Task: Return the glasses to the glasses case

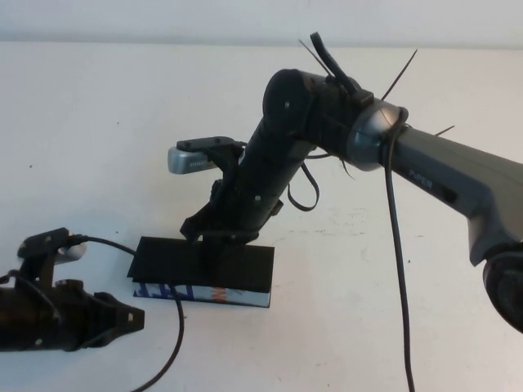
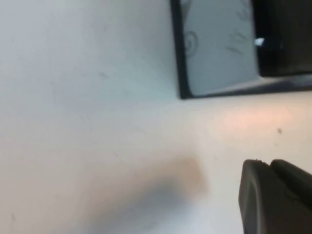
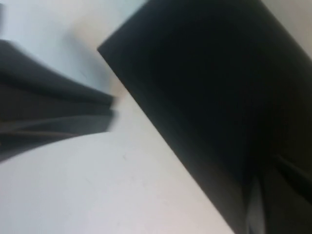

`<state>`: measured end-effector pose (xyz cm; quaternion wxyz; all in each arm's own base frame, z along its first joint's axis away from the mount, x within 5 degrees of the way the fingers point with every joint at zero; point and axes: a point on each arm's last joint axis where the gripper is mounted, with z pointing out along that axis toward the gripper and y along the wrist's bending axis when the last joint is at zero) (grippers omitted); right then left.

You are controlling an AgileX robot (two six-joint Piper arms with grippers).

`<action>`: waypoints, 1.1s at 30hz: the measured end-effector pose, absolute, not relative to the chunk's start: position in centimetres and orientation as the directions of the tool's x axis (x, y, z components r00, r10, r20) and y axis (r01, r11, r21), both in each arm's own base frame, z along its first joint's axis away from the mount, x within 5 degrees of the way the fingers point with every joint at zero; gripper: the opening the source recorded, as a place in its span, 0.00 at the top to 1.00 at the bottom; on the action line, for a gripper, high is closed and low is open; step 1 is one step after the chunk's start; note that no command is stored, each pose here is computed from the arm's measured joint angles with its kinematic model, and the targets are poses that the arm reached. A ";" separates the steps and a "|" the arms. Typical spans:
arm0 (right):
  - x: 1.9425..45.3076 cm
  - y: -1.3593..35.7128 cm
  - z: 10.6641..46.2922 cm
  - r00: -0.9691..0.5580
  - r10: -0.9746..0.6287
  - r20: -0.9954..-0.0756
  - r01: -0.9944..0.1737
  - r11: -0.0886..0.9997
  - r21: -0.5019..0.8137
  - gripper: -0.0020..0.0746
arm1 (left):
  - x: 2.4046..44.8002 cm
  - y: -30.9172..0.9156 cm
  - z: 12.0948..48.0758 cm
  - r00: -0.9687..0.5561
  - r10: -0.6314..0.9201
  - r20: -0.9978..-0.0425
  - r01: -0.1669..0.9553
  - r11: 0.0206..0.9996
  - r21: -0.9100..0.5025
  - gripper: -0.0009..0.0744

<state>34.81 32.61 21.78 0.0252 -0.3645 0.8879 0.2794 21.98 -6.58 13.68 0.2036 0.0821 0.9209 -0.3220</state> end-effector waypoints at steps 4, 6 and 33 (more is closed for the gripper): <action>34.7 32.4 21.1 -0.734 -0.641 -0.226 -0.658 0.589 0.469 0.99 | 20.4 -6.4 15.5 -0.876 0.010 -0.483 0.305 0.786 -0.538 0.99; 34.7 32.4 20.9 -0.734 -0.642 -0.222 -0.658 0.590 0.468 0.99 | 19.9 -6.4 17.0 -0.848 0.000 -0.530 0.328 0.786 -0.525 0.99; 22.0 20.7 38.7 -0.672 -0.467 -0.575 -0.700 0.655 0.286 0.99 | 5.5 -0.3 30.5 0.228 0.034 -0.973 0.036 0.998 0.043 0.99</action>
